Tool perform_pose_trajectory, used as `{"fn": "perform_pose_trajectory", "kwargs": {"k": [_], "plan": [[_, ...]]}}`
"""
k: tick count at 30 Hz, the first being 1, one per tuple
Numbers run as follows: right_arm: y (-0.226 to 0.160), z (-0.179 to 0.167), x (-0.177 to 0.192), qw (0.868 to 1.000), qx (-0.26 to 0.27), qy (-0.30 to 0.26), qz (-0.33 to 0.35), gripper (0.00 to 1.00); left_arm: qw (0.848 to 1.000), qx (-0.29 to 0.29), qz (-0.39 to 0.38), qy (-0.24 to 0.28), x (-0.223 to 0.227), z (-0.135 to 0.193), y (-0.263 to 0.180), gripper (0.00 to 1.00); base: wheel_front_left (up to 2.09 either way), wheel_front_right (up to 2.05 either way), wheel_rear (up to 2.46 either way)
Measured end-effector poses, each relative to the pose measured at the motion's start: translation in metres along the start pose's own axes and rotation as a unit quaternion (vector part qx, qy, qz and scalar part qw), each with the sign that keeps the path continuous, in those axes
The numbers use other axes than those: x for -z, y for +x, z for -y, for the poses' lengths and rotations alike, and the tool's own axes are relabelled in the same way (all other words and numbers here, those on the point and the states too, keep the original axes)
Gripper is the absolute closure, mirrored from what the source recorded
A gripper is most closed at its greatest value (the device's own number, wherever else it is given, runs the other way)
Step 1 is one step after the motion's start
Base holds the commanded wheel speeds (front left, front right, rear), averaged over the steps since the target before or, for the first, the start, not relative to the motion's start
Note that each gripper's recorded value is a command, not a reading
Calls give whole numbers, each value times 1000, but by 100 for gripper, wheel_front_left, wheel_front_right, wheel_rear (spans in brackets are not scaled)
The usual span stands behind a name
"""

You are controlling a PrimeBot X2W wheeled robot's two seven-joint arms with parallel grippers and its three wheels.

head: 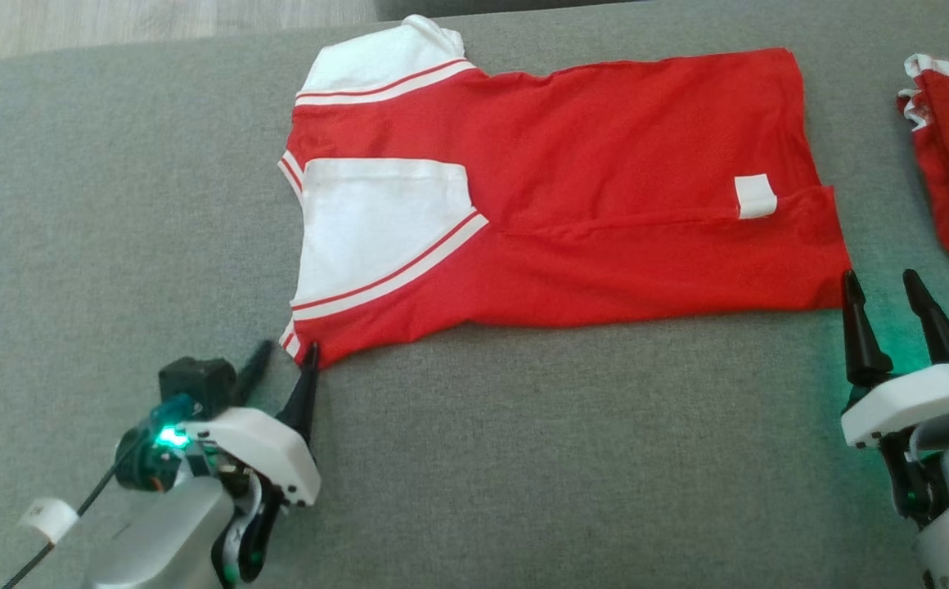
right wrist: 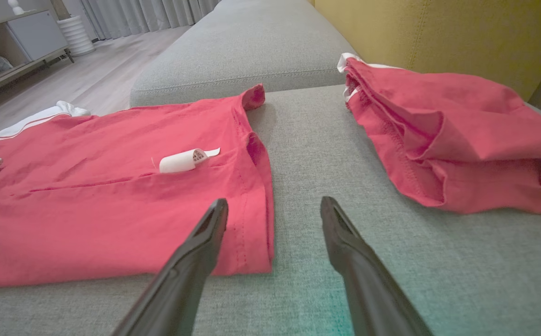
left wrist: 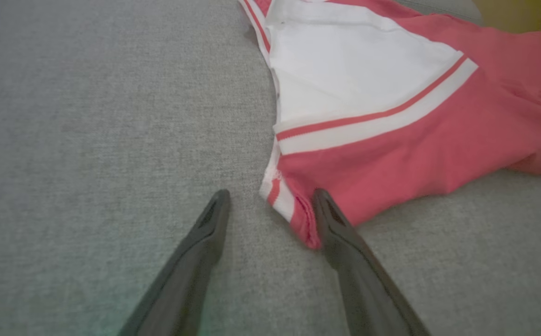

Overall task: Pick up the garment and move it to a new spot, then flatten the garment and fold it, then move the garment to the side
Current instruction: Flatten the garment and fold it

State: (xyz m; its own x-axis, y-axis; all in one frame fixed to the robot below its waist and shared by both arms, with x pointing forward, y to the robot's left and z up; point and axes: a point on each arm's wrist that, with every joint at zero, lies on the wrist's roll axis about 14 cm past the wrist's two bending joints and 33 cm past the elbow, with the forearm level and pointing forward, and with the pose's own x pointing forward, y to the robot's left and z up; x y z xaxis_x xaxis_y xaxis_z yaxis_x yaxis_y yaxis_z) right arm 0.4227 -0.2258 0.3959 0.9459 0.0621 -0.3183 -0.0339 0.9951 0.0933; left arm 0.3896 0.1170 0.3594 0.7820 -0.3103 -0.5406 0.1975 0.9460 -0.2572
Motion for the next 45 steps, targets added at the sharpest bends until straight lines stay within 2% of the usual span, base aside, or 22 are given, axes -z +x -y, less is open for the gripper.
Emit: {"fn": "perform_pose_trajectory", "kwargs": {"k": [1, 7, 16, 17, 18, 19, 28, 34, 45], "plan": [[0, 0, 0, 1000, 0, 0, 0, 0, 1000, 4, 0, 1, 0, 2, -1, 100, 0, 0, 0], [0, 3, 9, 1000, 7, 9, -20, 0, 999, 30, 8, 9, -2, 12, -7, 100, 0, 0, 0], [15, -3, 20, 997, 6, 39, -68, 0, 998, 27, 30, 40, -14, 0, -15, 100, 0, 0, 0], [17, -10, 31, 994, -3, 47, -99, 50, 998, 26, 33, 48, -16, -1, -16, 100, 0, 0, 0], [16, -14, 35, 993, -8, 50, -111, 72, 998, 23, 37, 50, -18, -2, -17, 100, 0, 0, 0], [16, -17, 36, 992, -12, 52, -117, 100, 998, 22, 41, 52, -20, -2, -18, 100, 0, 0, 0], [2, -14, 29, 992, -21, 48, -114, 100, 995, 30, 64, 72, -31, 3, -34, 100, 0, 0, 0], [-43, -2, 44, 990, -18, 44, -130, 100, 995, 46, 52, 70, -5, 15, -64, 100, 0, 0, 0], [-124, 7, 78, 985, -12, 53, -167, 100, 999, 45, 8, 28, 57, 35, -118, 100, 0, 0, 0]]}}
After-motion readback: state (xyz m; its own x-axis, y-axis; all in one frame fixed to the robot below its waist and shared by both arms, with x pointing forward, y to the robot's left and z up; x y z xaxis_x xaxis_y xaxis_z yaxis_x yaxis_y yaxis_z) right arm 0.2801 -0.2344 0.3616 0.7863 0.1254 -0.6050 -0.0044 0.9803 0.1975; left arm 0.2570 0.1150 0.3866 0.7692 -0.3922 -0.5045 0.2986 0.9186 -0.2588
